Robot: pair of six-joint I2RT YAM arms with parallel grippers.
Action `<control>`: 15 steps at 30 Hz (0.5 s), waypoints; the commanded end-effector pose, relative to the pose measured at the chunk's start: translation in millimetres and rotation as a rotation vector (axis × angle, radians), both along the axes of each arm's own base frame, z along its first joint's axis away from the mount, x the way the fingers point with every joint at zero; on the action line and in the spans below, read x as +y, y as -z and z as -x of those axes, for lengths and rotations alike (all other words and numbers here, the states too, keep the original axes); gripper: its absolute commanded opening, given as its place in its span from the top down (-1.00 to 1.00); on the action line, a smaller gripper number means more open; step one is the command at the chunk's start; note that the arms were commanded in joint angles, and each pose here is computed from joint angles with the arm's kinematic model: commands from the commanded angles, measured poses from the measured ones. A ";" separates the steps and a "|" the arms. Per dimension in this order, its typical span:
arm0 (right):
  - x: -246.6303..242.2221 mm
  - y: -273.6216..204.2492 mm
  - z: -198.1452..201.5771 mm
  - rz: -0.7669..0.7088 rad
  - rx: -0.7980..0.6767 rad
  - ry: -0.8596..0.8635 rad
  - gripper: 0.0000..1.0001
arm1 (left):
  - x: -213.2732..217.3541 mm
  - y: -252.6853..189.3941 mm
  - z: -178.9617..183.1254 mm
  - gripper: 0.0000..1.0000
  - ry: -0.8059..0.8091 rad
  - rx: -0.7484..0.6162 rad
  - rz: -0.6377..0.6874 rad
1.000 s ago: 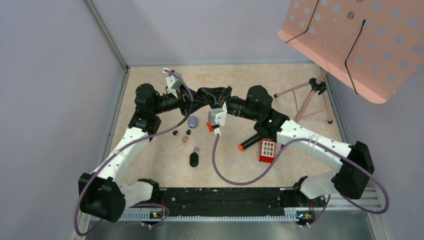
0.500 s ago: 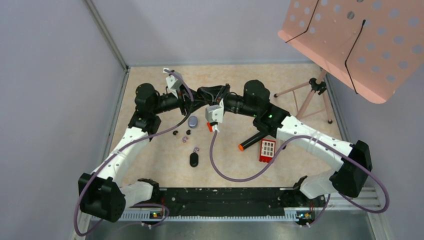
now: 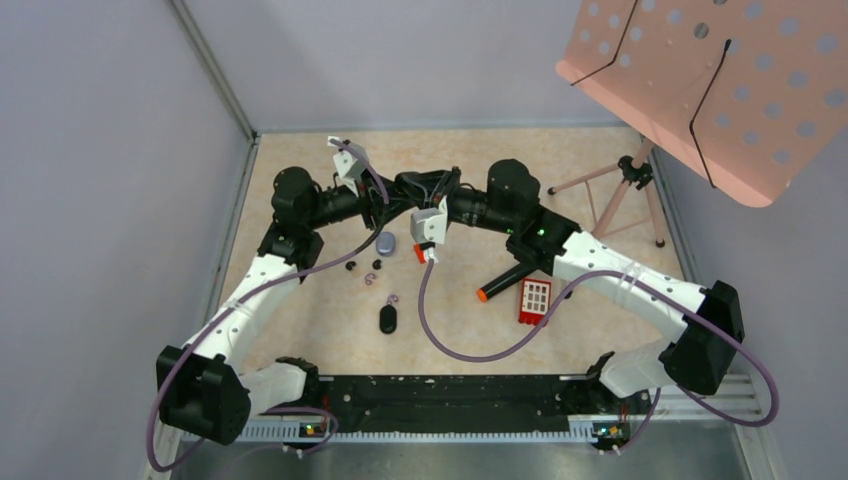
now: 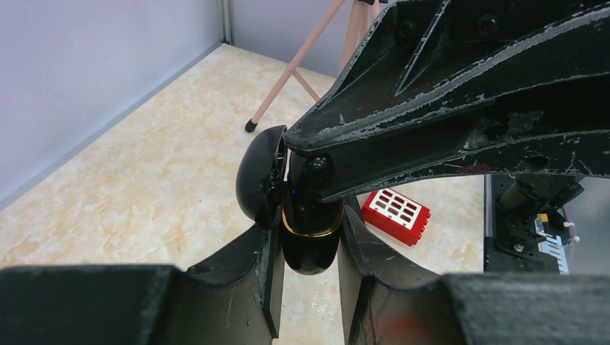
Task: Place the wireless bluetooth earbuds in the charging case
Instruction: Place the earbud in the charging case.
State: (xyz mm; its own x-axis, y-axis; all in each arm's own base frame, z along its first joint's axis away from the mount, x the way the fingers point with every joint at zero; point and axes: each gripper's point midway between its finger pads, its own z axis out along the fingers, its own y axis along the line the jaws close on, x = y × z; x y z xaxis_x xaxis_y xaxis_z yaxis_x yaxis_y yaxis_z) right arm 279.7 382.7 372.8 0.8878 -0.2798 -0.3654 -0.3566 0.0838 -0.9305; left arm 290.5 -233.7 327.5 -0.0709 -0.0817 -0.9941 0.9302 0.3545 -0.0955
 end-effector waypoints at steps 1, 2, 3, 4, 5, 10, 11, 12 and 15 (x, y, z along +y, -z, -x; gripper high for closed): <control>4.4 13.2 8.4 0.018 0.055 -0.034 0.67 | 5.3 -35.2 -3.1 1.00 -0.053 -0.122 0.052; 4.2 13.6 8.3 0.021 0.060 -0.032 0.66 | 5.8 -35.3 -3.4 1.00 -0.055 -0.126 0.051; 4.0 14.7 8.2 0.026 0.066 -0.030 0.66 | 6.0 -34.8 -3.6 1.00 -0.057 -0.126 0.050; 3.5 14.6 7.7 0.028 0.069 -0.026 0.65 | 5.9 -34.7 -3.4 1.00 -0.055 -0.128 0.049; 3.3 15.8 7.6 0.032 0.077 -0.024 0.62 | 5.9 -34.1 -3.4 1.00 -0.055 -0.128 0.047; 1.9 17.5 6.3 0.046 0.103 -0.011 0.44 | 5.7 -30.9 -4.1 1.00 -0.056 -0.129 0.043; 1.6 17.5 5.6 0.049 0.109 -0.009 0.43 | 5.7 -31.4 -4.1 1.00 -0.056 -0.130 0.043; 1.8 17.8 5.5 0.051 0.115 -0.008 0.43 | 6.0 -31.1 -4.4 1.00 -0.055 -0.131 0.042; 2.4 16.1 6.3 0.043 0.129 -0.010 0.28 | 5.5 -30.0 -4.4 1.00 -0.052 -0.132 0.039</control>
